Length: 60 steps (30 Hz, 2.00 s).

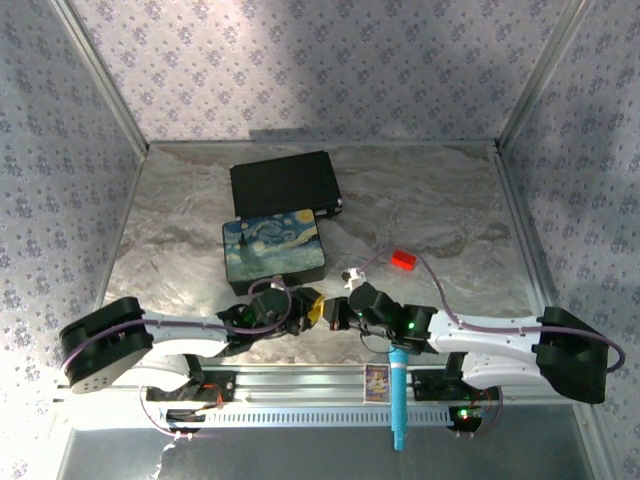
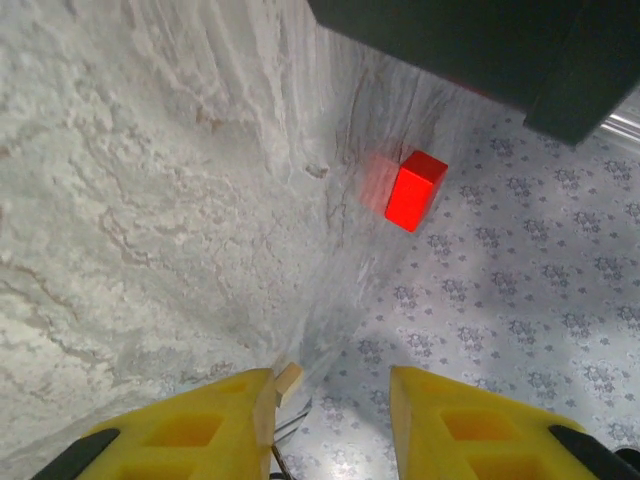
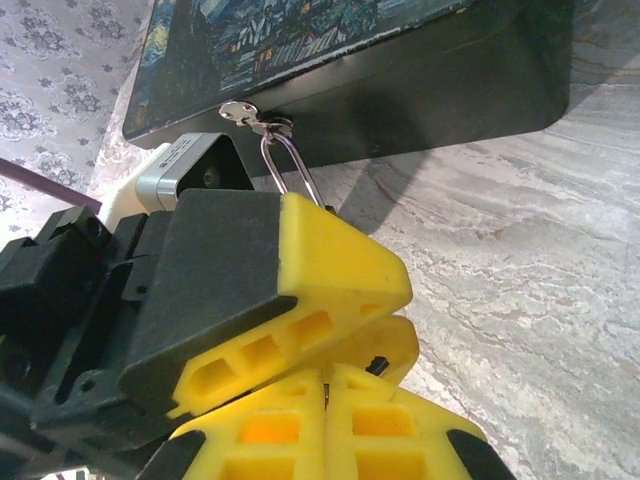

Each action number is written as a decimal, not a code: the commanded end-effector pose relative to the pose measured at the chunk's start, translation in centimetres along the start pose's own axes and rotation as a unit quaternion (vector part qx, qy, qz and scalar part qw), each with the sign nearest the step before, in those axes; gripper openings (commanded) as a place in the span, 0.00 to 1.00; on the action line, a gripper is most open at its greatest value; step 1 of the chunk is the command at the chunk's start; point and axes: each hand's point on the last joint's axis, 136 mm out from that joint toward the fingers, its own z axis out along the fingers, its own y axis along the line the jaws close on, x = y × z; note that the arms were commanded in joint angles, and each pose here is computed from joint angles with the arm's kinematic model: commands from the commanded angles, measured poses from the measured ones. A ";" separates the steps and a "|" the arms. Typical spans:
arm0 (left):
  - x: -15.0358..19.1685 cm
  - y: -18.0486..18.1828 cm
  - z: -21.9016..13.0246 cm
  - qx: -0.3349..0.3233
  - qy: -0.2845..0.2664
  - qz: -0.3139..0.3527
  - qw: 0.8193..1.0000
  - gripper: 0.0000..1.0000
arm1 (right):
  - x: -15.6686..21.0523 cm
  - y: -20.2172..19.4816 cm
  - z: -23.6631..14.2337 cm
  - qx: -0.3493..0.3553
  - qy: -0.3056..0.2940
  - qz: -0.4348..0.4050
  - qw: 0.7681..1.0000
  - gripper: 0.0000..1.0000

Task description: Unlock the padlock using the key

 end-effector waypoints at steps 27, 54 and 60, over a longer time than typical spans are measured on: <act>1.3 -2.0 -0.5 0.017 0.039 -0.009 0.999 0.65 | -1.3 2.7 1.0 -0.062 -0.019 0.005 0.998 0.00; 0.7 -1.7 -1.2 0.014 0.027 0.010 0.999 0.03 | -1.3 0.6 -0.5 -0.059 -0.036 0.038 0.997 0.00; 0.8 -1.9 -1.2 0.013 0.026 0.021 0.999 0.00 | -1.3 -0.5 -0.9 -0.047 -0.041 0.046 0.997 0.00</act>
